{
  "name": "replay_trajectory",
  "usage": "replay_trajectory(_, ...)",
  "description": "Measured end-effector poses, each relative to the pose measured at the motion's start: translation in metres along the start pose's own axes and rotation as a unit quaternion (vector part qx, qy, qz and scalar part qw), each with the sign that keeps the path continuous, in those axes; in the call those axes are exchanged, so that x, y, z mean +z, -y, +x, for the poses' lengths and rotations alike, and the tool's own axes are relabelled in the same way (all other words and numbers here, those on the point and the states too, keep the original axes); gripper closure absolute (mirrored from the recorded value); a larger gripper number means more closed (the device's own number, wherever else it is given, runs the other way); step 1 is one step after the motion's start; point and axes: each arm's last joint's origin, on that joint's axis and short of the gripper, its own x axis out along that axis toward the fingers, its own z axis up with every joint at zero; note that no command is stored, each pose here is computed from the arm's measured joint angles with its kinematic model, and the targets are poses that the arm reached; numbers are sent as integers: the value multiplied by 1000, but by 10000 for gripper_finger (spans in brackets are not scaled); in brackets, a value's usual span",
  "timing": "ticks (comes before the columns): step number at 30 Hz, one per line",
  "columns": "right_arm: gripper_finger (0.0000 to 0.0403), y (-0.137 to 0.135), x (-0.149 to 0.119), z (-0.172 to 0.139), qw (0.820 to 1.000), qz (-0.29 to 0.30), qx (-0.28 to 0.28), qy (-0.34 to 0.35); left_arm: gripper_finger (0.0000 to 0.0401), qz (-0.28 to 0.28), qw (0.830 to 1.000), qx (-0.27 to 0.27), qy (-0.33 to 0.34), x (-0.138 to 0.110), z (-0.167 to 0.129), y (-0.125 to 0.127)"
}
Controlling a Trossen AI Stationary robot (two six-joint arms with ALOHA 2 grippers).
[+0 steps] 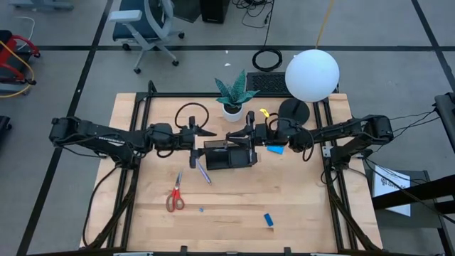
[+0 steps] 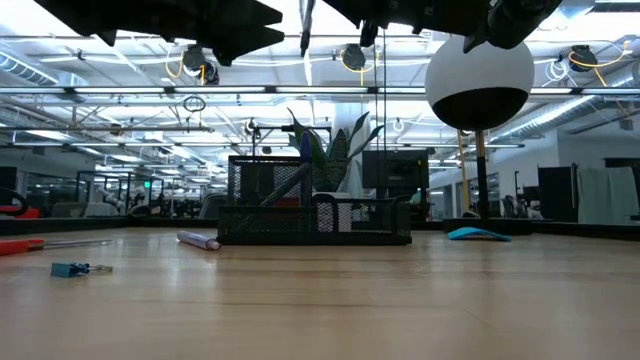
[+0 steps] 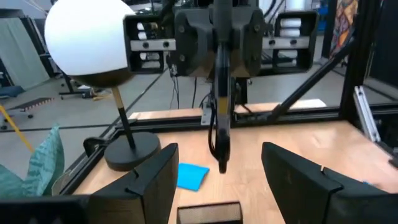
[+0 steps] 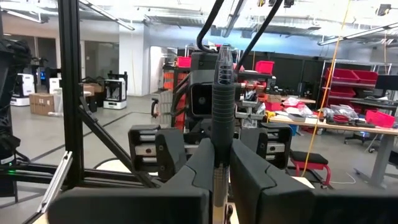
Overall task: Pick and place office supplies into organizer
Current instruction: Put the black pen into the top left section of the desk organizer
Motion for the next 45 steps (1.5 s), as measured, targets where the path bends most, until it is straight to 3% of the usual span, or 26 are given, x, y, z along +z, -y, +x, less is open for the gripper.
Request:
replay_trajectory(12,384,0,0,0,1000,-1,-1,2,164,-15,999,-18,29,-5,12,2)
replay_trajectory(37,384,-1,1,0,1000,4,2,6,165,-24,1000,4,-3,-13,54,1)
replay_trajectory(41,384,-2,1,0,1000,4,3,6,196,-9,1000,21,-4,-14,55,0)
replay_trajectory(45,384,-2,1,0,1000,4,3,6,278,-3,1000,22,-7,-14,55,0)
